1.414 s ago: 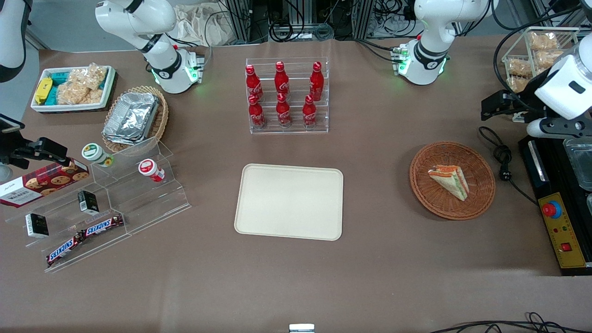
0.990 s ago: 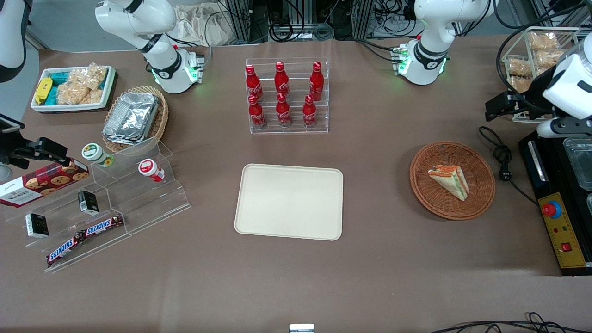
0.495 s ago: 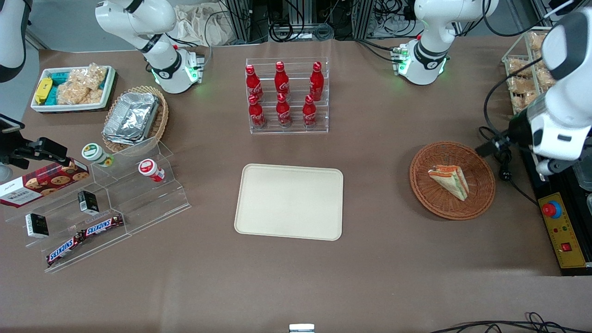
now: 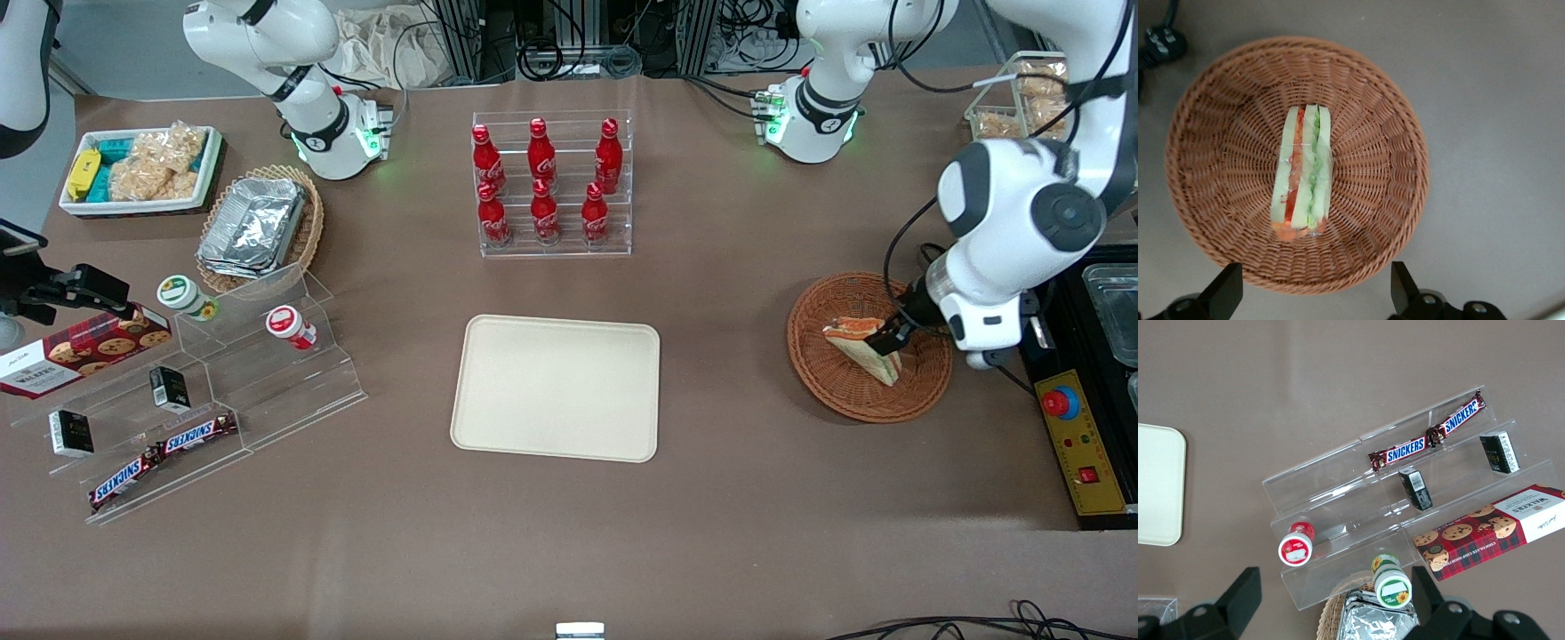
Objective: Place sandwich from basket to tray
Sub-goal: 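Close the left gripper on the wrapped sandwich and lift it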
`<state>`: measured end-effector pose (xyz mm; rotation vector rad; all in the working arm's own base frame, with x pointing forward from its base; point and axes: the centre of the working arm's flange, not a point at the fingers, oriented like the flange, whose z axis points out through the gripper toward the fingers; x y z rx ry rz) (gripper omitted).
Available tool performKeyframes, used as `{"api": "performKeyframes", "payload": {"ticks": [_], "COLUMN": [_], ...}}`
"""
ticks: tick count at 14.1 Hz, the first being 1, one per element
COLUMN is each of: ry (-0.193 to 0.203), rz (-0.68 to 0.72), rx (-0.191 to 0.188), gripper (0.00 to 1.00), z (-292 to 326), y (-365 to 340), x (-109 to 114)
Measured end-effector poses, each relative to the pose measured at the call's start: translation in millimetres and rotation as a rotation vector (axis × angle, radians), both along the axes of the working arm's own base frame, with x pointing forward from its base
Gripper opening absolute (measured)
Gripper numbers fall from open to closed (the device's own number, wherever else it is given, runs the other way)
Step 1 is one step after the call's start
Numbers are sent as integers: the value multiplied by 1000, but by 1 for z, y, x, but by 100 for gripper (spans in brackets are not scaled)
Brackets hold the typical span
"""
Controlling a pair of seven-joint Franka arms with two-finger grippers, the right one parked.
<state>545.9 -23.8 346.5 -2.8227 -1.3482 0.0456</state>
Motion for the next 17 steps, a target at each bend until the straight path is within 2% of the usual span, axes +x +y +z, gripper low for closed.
{"api": "performKeyframes", "payload": {"ticks": [5,11,13,17], "ry": [35,26,9,66], "rz": [53,74,91,89], "rx": [-3,-6,-5,5], "gripper": [100,100,100,100], "z": [-64,-95,-82,-6], "y": [9,12,12,11], "x": [8,12,16,10]}}
